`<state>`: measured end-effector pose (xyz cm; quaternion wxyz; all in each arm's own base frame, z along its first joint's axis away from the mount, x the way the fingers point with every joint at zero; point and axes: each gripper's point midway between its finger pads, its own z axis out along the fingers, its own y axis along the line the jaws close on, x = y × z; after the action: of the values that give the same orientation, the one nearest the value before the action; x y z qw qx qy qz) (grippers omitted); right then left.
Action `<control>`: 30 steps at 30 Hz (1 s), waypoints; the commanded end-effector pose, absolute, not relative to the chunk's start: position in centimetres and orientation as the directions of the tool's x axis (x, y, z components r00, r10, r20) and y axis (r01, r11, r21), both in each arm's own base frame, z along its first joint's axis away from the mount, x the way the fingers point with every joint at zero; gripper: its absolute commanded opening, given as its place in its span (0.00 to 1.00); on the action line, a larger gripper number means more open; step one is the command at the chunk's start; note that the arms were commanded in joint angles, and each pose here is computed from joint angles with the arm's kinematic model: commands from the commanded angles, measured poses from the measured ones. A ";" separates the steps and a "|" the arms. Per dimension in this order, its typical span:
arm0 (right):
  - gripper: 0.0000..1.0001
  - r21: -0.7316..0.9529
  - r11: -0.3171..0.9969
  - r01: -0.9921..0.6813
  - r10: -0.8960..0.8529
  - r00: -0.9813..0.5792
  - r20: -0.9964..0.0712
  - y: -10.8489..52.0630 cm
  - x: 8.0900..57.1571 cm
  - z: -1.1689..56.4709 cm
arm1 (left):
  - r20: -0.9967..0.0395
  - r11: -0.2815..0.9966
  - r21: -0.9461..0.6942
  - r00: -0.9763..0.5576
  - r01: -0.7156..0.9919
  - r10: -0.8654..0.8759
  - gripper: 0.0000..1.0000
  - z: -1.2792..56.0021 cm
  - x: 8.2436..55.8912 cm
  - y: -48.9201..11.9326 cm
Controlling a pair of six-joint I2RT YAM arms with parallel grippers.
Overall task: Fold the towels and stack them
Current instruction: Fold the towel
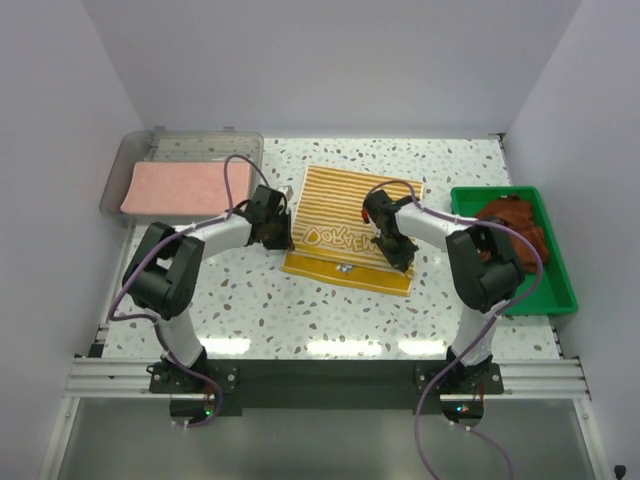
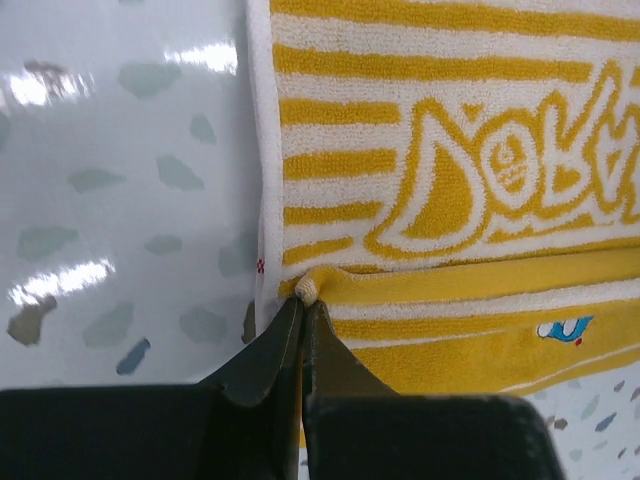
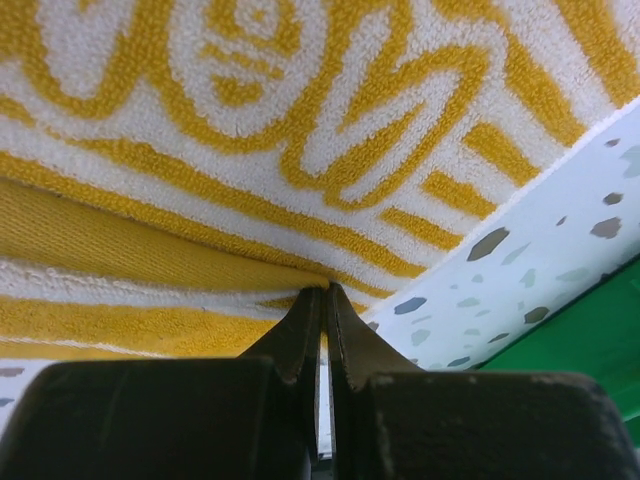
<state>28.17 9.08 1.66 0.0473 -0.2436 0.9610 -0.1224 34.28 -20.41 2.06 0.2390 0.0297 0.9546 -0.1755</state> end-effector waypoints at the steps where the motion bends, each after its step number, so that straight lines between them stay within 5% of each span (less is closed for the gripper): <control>1: 0.00 -0.393 0.822 -0.412 -0.457 -0.889 -0.023 6.6 30.3 1.1 | -0.505 0.991 -0.120 -0.863 0.057 -0.011 0.00 1.5 37.8 -15.3; 30: 0.00 -0.416 0.861 -0.294 -0.422 -0.869 -0.259 5.7 29.5 12.2 | -0.660 0.981 -0.142 -0.751 0.129 0.003 0.00 12.0 37.2 -14.7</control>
<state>31.68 9.36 10.12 0.2014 -0.2036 0.9497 -0.1269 36.77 -19.46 11.04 0.3264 0.0559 0.9281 -0.1705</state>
